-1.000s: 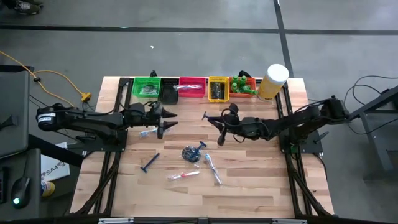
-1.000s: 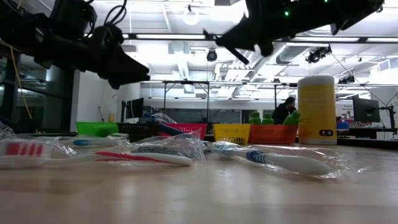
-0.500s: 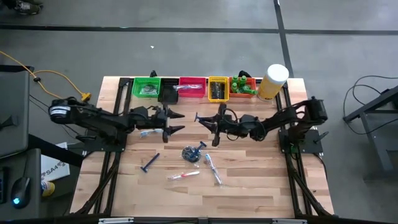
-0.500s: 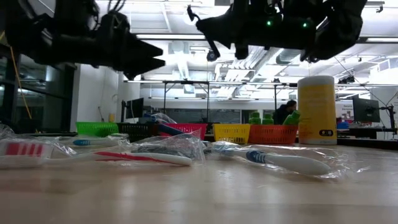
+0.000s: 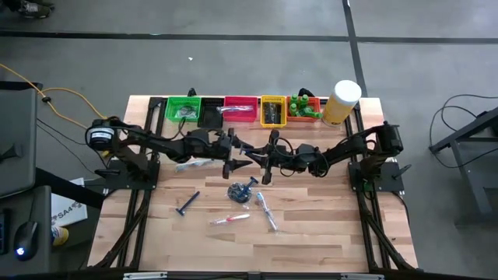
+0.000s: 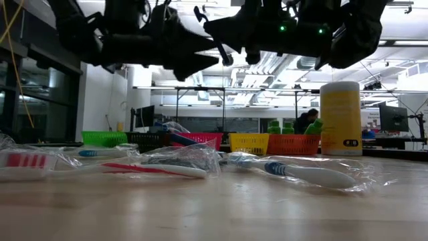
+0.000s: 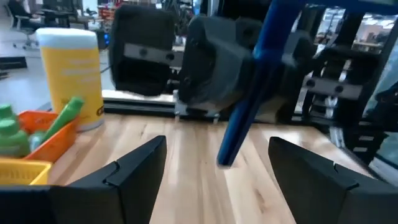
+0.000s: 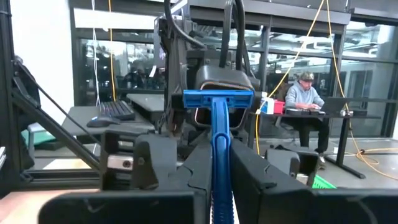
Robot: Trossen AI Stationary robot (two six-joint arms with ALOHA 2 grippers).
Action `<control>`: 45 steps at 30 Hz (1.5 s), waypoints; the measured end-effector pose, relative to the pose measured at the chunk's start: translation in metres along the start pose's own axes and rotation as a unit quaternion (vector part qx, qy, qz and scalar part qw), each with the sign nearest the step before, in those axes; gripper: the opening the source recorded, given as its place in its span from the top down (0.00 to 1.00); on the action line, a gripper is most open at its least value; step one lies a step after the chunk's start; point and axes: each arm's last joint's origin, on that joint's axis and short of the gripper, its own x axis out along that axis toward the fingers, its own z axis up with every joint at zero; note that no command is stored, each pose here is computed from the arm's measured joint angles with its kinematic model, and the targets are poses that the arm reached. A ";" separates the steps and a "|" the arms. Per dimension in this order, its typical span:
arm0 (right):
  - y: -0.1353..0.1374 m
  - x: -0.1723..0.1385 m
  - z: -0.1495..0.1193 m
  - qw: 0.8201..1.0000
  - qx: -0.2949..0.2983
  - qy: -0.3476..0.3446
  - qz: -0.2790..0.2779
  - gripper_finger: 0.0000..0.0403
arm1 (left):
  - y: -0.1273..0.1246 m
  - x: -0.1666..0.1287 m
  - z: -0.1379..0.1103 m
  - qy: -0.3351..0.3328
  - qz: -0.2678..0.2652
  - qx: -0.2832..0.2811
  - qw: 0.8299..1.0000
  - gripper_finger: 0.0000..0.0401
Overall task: Pick & Place Travel size toiletries
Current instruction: Put the blue razor into the black basket
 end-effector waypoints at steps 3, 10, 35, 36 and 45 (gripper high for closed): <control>0.000 0.000 0.000 1.000 -0.007 0.000 0.000 0.93 | 0.001 0.007 0.000 0.001 -0.008 -0.007 1.000 0.29; 0.000 0.000 0.000 1.000 -0.012 -0.002 0.004 0.93 | 0.002 0.019 0.004 -0.003 -0.025 -0.018 1.000 0.30; -0.002 0.000 -0.002 0.999 -0.011 0.016 -0.044 0.86 | 0.003 0.020 0.001 0.015 -0.022 -0.033 0.999 0.93; -0.002 0.000 -0.004 0.999 -0.012 0.021 -0.044 0.81 | 0.003 0.020 0.001 0.015 -0.024 -0.036 0.999 0.92; 0.005 -0.003 0.011 0.999 0.008 0.004 -0.036 0.52 | 0.004 0.020 -0.002 0.031 -0.003 -0.028 0.999 0.93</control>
